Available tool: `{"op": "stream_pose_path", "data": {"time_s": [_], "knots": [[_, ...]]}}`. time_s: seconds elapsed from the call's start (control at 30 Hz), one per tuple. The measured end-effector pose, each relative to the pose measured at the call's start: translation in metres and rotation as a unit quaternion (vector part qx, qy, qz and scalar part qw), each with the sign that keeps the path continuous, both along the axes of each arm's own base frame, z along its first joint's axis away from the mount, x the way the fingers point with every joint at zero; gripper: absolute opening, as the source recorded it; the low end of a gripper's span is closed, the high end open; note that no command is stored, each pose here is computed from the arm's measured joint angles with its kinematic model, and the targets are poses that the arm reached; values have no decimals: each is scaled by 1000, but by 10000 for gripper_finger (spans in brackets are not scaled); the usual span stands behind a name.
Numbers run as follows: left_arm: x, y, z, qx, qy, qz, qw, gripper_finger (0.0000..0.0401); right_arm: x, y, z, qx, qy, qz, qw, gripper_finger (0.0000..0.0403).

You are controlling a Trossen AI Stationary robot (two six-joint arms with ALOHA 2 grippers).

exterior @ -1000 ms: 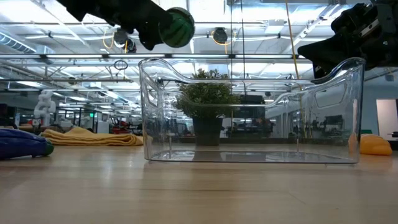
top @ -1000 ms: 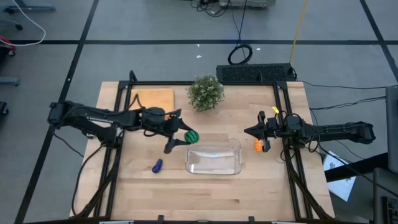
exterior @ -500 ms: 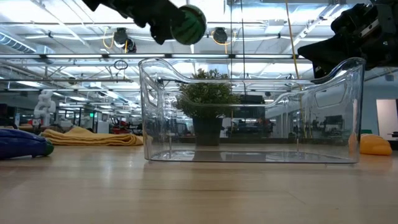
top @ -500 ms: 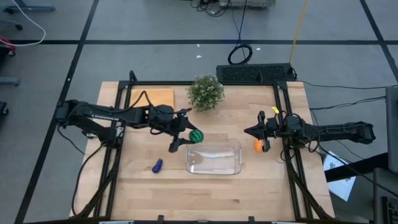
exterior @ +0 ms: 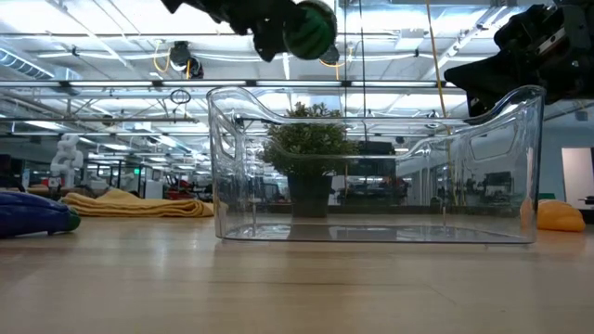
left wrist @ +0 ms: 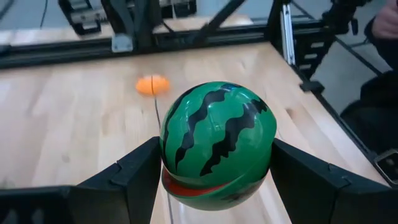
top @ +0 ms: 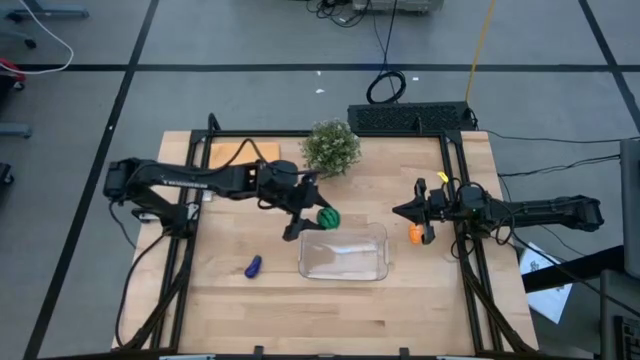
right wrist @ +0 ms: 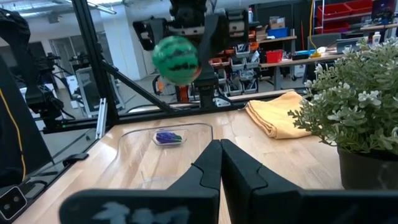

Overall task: Pick and placing Produce into tupperware
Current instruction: Put the watermelon into the transparent bin

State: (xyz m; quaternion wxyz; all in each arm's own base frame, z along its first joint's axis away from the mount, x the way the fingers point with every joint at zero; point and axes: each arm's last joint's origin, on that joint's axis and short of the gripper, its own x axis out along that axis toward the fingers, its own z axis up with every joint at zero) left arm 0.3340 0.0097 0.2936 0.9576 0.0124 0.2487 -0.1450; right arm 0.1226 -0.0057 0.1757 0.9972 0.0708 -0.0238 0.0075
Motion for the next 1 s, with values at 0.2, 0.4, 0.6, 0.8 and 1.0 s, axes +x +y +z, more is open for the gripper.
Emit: {"op": "stream_pose_path", "data": {"time_s": [0.2,0.4,0.6,0.8,1.0], "knots": [[24,1,-4,-4,59,-1,998,264,0,0,0,0,1,0,1000,0],[46,0,-8,-12,98,-19,995,264,0,0,-1,0,4,0,1000,0],[52,-6,-18,-12,160,-30,987,264,0,0,-1,0,5,0,1000,0],[48,-13,-21,-7,186,-17,982,264,0,0,-1,-3,4,0,1000,0],[49,-17,-29,12,211,-2,977,264,0,0,-1,-3,3,0,1000,0]]}}
